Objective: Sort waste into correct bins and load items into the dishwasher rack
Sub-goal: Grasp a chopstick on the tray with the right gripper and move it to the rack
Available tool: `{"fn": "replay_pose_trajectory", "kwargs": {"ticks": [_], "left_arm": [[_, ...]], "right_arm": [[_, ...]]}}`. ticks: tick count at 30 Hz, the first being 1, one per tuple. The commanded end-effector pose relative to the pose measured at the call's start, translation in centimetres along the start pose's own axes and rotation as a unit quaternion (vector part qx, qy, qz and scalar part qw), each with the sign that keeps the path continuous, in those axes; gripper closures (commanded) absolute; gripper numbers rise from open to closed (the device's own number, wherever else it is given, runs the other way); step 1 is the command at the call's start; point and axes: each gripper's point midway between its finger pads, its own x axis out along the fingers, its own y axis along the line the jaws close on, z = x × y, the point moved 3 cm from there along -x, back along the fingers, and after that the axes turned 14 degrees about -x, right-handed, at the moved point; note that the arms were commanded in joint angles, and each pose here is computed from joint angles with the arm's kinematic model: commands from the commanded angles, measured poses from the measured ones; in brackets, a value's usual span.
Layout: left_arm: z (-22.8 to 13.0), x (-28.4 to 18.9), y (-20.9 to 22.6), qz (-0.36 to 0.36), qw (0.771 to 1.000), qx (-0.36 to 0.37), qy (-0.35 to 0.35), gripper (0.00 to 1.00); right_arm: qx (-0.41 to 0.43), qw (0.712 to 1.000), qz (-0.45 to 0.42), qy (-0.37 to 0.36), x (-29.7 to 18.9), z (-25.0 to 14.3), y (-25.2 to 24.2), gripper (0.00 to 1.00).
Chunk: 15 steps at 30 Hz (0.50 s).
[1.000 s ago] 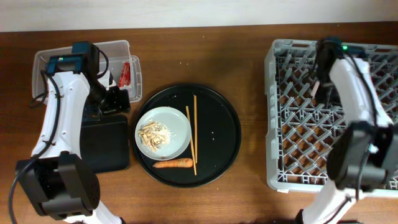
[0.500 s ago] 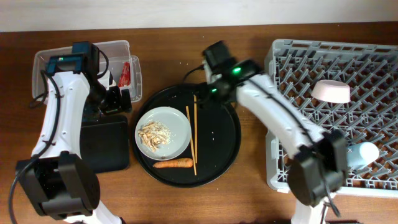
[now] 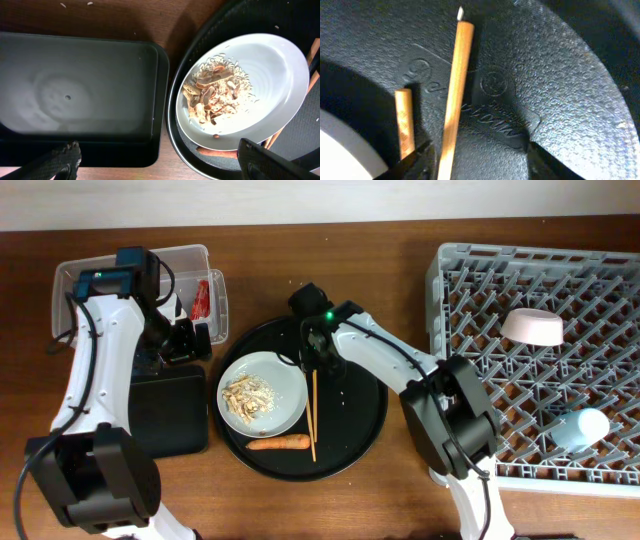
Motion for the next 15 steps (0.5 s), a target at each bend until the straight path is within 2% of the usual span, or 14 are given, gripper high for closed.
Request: {"fn": "replay_pose_trajectory", "kwargs": {"ticks": [1, 3, 10, 15], "left_arm": [[0.0, -1.1, -0.2, -0.012, 1.0, 0.0, -0.015, 0.01], [0.0, -1.1, -0.2, -0.012, 1.0, 0.0, -0.015, 0.01], [0.0, -1.1, -0.2, -0.012, 1.0, 0.0, -0.014, 0.01], [-0.1, -1.1, -0.2, -0.011, 1.0, 0.0, -0.013, 0.01]], "right_arm": [[0.016, 1.0, -0.012, 0.022, 1.0, -1.1, 0.1, 0.49], [0.037, 0.998, -0.029, 0.044, 1.6, -2.1, -0.4, 0.54], [0.038, 0.996, -0.036, 0.078, 1.7, -3.5, -0.8, 0.87], [0.043, 0.995, -0.037, 0.077, 1.0, -3.2, -1.4, 0.96]]}}
